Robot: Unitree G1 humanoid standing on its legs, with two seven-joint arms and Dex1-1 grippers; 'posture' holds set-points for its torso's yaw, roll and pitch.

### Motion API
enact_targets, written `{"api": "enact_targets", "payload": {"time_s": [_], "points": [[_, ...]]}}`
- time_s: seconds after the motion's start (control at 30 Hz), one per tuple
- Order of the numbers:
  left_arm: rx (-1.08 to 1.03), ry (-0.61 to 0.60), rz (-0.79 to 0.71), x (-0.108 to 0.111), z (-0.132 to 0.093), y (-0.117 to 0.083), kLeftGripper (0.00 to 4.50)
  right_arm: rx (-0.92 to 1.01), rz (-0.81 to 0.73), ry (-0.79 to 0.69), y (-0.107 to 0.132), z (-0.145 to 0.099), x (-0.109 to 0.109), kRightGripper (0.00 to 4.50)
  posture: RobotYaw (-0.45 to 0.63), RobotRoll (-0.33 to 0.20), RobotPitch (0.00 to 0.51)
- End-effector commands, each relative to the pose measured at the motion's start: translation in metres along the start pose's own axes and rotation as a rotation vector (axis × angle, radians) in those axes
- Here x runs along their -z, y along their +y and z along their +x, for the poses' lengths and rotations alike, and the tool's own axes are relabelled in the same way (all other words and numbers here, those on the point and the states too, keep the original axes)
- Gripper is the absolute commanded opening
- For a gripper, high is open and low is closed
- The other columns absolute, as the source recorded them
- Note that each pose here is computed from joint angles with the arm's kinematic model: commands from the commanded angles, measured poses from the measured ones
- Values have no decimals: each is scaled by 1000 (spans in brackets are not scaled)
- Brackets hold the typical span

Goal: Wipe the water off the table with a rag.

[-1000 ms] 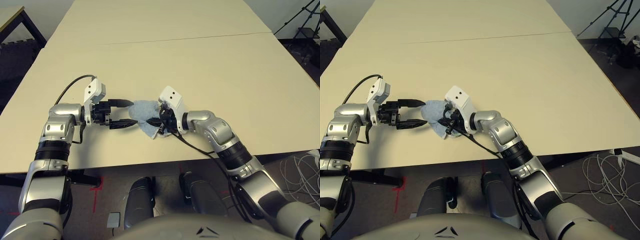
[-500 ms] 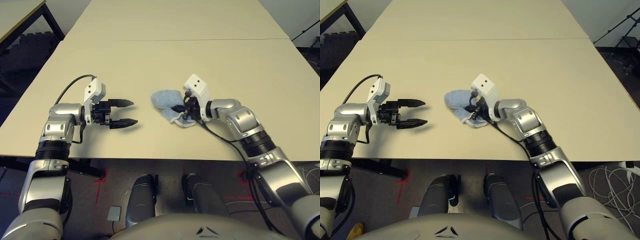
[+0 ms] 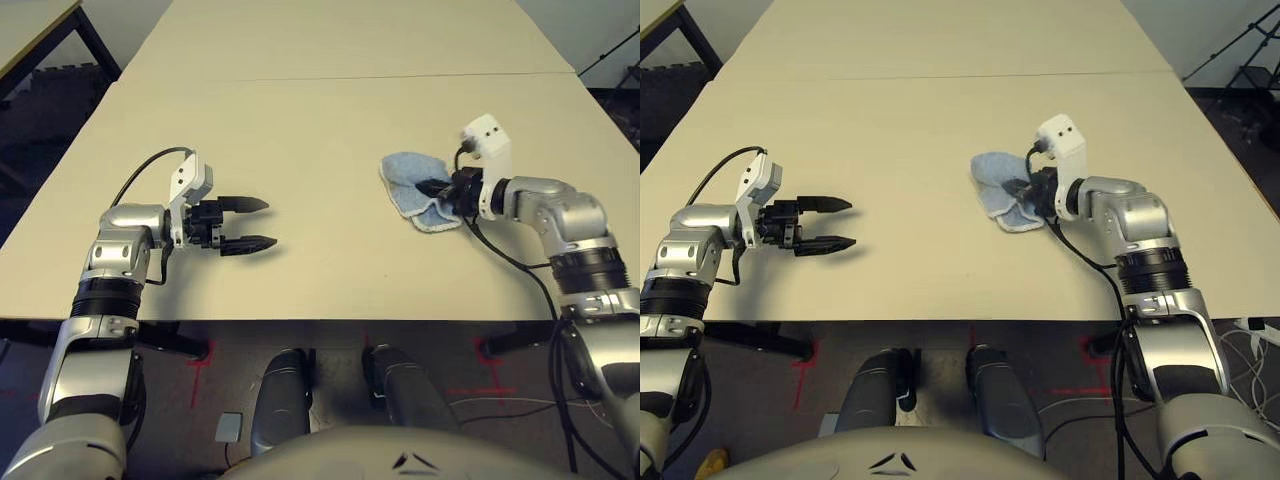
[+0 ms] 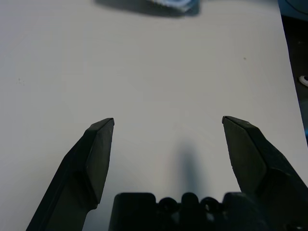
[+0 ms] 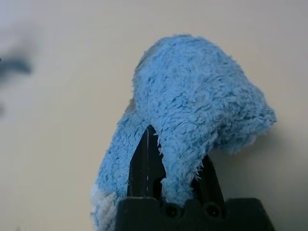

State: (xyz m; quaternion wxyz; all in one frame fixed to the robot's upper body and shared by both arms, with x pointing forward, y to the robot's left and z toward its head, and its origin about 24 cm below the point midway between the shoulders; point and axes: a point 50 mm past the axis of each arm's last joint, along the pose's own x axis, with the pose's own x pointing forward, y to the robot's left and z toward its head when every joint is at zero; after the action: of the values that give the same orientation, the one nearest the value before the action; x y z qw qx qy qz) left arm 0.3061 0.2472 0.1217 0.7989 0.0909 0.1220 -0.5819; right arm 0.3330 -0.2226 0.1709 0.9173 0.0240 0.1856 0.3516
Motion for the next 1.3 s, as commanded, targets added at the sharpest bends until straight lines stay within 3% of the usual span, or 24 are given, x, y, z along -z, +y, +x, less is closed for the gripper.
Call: {"api": "enact_targets", "payload": {"time_s": [0.03, 0.2, 0.5, 0.67, 0.77, 0.87, 1.07, 1.17, 1.3], "points": [[19, 6, 1, 1, 3, 1, 4500, 53, -19, -17, -14, -24, -11, 15, -260, 0, 148], [20, 4, 1, 2, 4, 1, 4500, 147, -25, 27, -38, -43, -4, 15, -269, 0, 143], [35, -8, 24, -3, 9, 1, 4500, 220, -29, 99, -60, -34, 27, 15, -268, 0, 143], [35, -4, 24, -3, 8, 0, 4500, 291, -110, 200, -71, -32, 48, 15, -268, 0, 143], [30, -4, 22, -2, 7, -1, 4500, 323, -147, 225, -75, -31, 54, 1039, -259, 0, 149], [16, -17, 20, -2, 6, -1, 4500, 388, -191, 179, -81, -40, 47, 2116, -258, 0, 149], [-54, -93, 11, -5, 7, 1, 4500, 472, -172, -87, -89, -61, 22, 4472, -258, 0, 142], [-125, -173, -2, -10, 7, 4, 4500, 424, -94, -284, -85, -65, 12, 4491, -248, 0, 137], [-250, -269, -7, -14, 4, 8, 4500, 384, -64, -432, -81, -69, 9, 4491, -241, 0, 134]]}}
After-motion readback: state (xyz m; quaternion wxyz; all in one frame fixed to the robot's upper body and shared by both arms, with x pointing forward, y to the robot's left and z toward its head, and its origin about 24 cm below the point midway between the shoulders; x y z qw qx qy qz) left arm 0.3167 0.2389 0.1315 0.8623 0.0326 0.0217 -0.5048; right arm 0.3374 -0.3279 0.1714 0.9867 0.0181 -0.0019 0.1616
